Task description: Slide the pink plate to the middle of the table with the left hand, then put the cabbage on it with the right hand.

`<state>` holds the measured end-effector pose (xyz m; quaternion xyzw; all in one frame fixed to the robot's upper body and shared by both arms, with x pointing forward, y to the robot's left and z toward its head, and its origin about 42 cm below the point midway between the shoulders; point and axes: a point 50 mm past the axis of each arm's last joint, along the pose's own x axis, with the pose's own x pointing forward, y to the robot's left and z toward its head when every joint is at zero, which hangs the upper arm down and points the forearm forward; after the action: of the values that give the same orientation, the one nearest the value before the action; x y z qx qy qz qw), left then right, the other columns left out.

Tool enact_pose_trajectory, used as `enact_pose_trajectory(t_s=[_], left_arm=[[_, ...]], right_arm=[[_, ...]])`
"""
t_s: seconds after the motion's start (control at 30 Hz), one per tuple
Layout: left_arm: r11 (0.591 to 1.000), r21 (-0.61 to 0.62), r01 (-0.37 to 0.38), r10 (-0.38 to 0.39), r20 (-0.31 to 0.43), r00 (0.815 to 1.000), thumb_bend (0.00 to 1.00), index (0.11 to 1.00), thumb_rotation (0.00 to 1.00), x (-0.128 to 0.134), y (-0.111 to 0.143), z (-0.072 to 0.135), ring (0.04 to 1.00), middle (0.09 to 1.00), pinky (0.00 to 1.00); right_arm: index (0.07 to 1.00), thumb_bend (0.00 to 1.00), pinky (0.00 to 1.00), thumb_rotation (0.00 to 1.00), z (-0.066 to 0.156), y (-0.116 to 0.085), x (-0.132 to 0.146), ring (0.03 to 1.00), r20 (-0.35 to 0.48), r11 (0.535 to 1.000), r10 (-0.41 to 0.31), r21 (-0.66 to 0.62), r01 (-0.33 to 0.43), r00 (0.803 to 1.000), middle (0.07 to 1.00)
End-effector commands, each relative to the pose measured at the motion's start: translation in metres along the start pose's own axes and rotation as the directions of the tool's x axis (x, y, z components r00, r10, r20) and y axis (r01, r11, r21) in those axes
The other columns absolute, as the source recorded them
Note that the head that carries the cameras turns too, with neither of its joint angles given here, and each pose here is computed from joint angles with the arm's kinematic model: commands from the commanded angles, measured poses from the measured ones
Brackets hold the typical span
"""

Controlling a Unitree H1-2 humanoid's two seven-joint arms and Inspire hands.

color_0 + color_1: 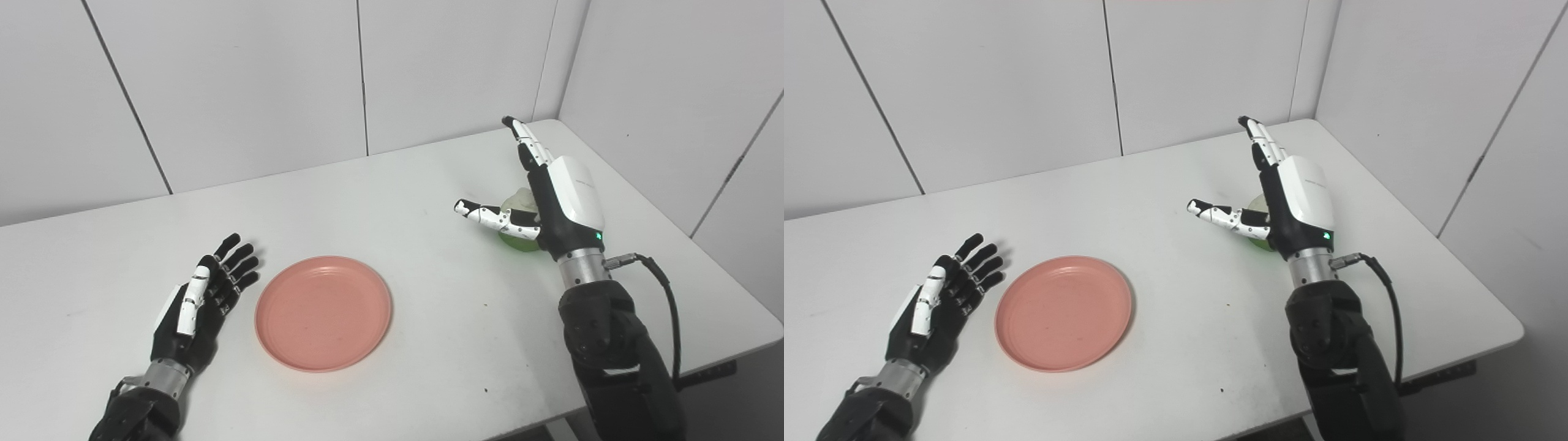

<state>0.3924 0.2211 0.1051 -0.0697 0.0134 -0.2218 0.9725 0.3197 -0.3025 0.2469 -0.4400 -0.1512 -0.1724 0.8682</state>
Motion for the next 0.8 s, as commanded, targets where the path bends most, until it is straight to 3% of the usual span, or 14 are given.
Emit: enact_pose_trajectory(t_s=[0.0, 0.2, 0.37, 0.53, 0.77], left_arm=[[0.999, -0.028, -0.041, 0.038, -0.104, 0.994, 0.48, 0.904, 0.99, -0.020, 0.012, -0.029, 0.902, 0.911, 0.90], [0.999, -0.033, -0.036, 0.033, -0.105, 0.994, 0.48, 0.906, 0.99, -0.021, 0.017, -0.029, 0.901, 0.912, 0.89], [0.999, -0.024, -0.032, 0.030, -0.103, 0.994, 0.49, 0.899, 0.98, -0.022, 0.020, -0.029, 0.897, 0.907, 0.88], [0.999, -0.017, -0.027, 0.025, -0.102, 0.994, 0.50, 0.899, 0.98, -0.024, 0.023, -0.029, 0.897, 0.907, 0.88], [0.999, -0.028, -0.031, 0.028, -0.107, 0.994, 0.49, 0.896, 0.97, -0.024, 0.027, -0.029, 0.893, 0.904, 0.88]], right_arm=[[0.972, 1.00, 0.79, 0.66, 0.005, -0.018, 0.014, 0.912, 0.000, 0.995, -0.094, -0.033, 0.094, 0.996, 0.973], [1.000, 1.00, 0.70, 0.62, -0.004, -0.025, 0.013, 0.901, -0.060, 0.989, -0.129, -0.076, 0.124, 0.990, 0.995], [1.000, 1.00, 0.58, 0.64, -0.014, -0.029, 0.012, 0.839, -0.123, 0.985, -0.147, -0.105, 0.134, 0.981, 0.999], [1.000, 1.00, 0.69, 0.63, -0.028, -0.030, 0.011, 0.893, -0.161, 0.985, -0.149, -0.110, 0.132, 0.976, 1.000], [1.000, 1.00, 0.71, 0.64, -0.042, -0.018, 0.011, 0.912, -0.213, 0.989, -0.096, -0.134, 0.068, 0.972, 1.000]])
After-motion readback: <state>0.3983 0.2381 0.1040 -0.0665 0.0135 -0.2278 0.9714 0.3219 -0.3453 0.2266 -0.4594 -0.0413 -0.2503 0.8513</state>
